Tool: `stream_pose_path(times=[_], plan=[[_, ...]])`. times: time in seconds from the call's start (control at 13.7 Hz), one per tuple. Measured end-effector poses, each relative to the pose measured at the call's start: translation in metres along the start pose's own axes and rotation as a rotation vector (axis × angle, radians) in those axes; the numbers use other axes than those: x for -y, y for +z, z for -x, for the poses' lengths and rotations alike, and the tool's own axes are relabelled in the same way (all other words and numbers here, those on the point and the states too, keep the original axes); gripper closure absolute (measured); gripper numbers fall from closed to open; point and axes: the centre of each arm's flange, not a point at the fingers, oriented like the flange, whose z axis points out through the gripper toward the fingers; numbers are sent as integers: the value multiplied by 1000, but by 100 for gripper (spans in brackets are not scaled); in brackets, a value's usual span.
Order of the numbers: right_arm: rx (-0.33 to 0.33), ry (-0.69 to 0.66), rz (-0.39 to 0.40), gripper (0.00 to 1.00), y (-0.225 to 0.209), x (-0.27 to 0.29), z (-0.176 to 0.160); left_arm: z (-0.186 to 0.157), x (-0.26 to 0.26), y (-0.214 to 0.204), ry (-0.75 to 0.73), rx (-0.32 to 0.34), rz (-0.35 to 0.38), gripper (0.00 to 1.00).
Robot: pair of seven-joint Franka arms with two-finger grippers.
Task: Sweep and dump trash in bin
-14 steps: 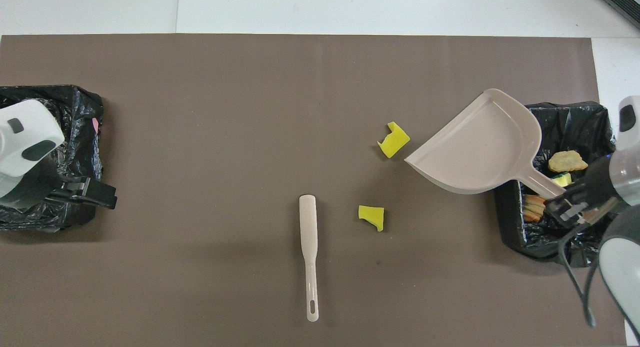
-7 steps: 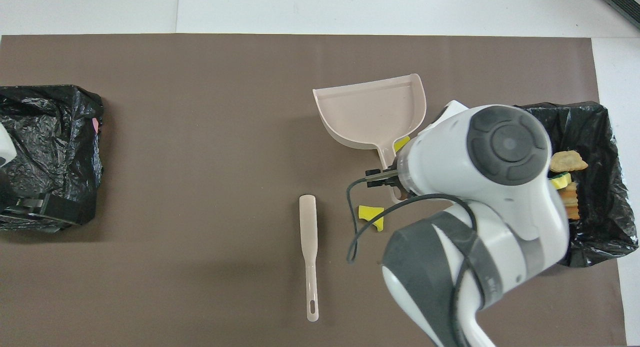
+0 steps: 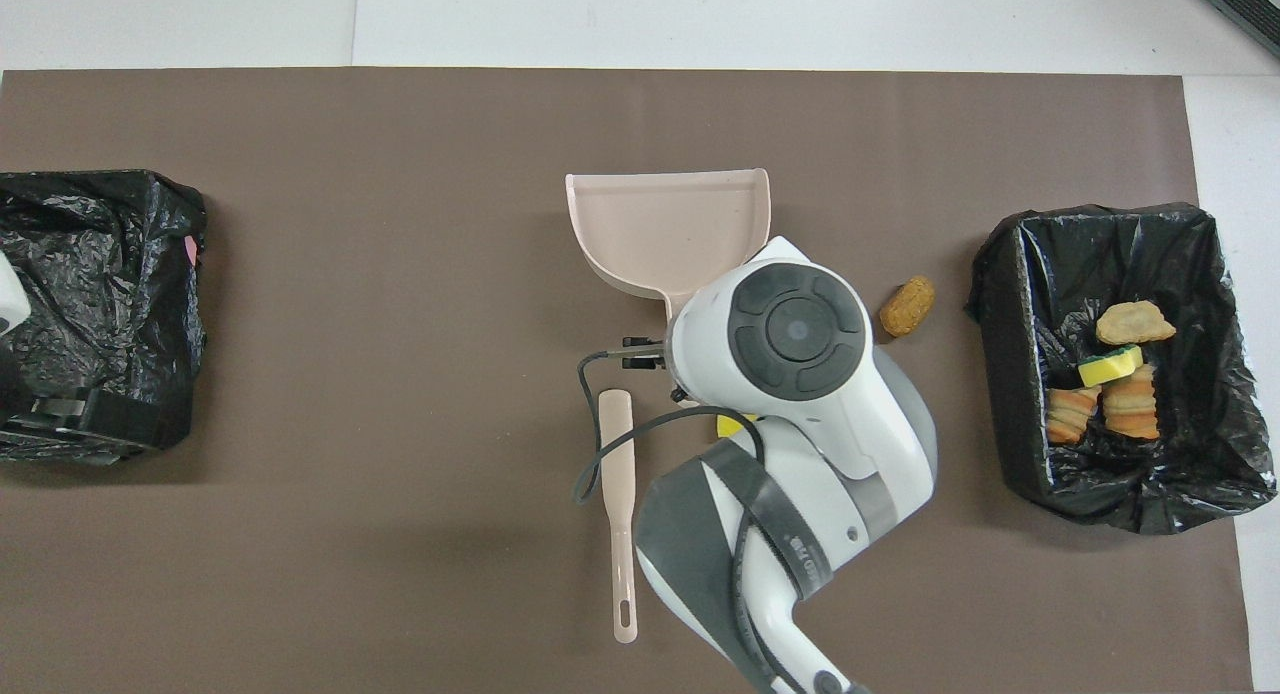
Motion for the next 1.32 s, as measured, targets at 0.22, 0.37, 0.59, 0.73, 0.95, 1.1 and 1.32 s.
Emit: stream_pose_path(times=[0.22,0.37,0.59,0.73,0.95,1.1,1.32], plan=[[-30,17,27,67,51,19,-15,0,0,0,1,0,0,0],[-31,15,36,67,74,25,-22,0,0,0,1,1,0,0],[-61,10,29,37,62,27,-30,0,0,1,1,1,0,0],[-84,-3,19,15,38,23,-37,0,0,1,1,1,0,0],[-47,-47,35,0,-18,-6,-44,0,0,1,1,2,0,0],[-8,-101,39,0,-56,-38,-49,0,0,1,1,2,0,0],[36,-172,46,0,-92,-92,-62,0,0,1,1,3,0,0]])
